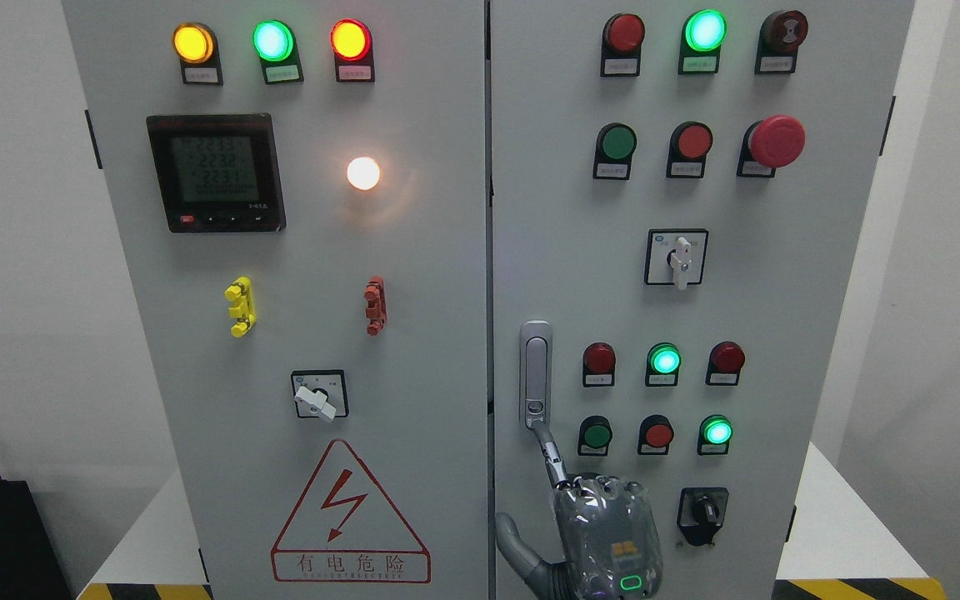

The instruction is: Release door handle

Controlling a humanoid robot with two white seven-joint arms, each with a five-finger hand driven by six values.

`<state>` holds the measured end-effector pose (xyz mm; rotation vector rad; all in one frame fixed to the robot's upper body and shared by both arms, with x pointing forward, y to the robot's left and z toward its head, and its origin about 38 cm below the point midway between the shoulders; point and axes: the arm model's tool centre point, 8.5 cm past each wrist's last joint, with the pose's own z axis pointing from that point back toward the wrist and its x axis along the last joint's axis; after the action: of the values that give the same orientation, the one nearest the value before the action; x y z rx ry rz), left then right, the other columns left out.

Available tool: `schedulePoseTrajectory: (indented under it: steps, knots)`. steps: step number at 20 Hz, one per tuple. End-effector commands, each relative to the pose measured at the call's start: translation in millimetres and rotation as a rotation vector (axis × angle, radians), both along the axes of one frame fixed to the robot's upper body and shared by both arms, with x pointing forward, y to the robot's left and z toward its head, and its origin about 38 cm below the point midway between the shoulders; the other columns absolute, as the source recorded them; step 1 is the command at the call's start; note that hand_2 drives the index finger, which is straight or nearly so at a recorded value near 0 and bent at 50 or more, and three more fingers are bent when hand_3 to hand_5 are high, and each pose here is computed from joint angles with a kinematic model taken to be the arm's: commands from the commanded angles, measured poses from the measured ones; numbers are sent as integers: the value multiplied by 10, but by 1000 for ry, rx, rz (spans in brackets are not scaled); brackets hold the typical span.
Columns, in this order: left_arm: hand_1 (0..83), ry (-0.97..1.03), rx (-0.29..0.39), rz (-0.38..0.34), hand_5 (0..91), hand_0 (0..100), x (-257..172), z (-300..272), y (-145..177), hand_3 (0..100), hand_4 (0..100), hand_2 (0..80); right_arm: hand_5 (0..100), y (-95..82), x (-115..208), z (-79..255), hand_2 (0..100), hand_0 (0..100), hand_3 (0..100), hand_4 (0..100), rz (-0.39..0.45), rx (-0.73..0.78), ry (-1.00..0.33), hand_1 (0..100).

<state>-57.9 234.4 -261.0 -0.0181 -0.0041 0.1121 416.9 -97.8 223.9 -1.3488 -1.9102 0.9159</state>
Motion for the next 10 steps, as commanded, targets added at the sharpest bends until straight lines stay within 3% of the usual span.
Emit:
schedulePoseTrajectory:
  steps: [1, 10]
  knots:
    - [389, 20, -1, -13, 0, 120, -69, 10, 6, 0, 0, 0, 981, 8, 9, -22, 0, 320, 1000, 1000, 1, -2, 9, 240]
    - [389, 20, -2, -13, 0, 120, -69, 10, -4, 0, 0, 0, 980, 13, 11, -38, 0, 322, 1000, 1000, 2, -3, 27, 243]
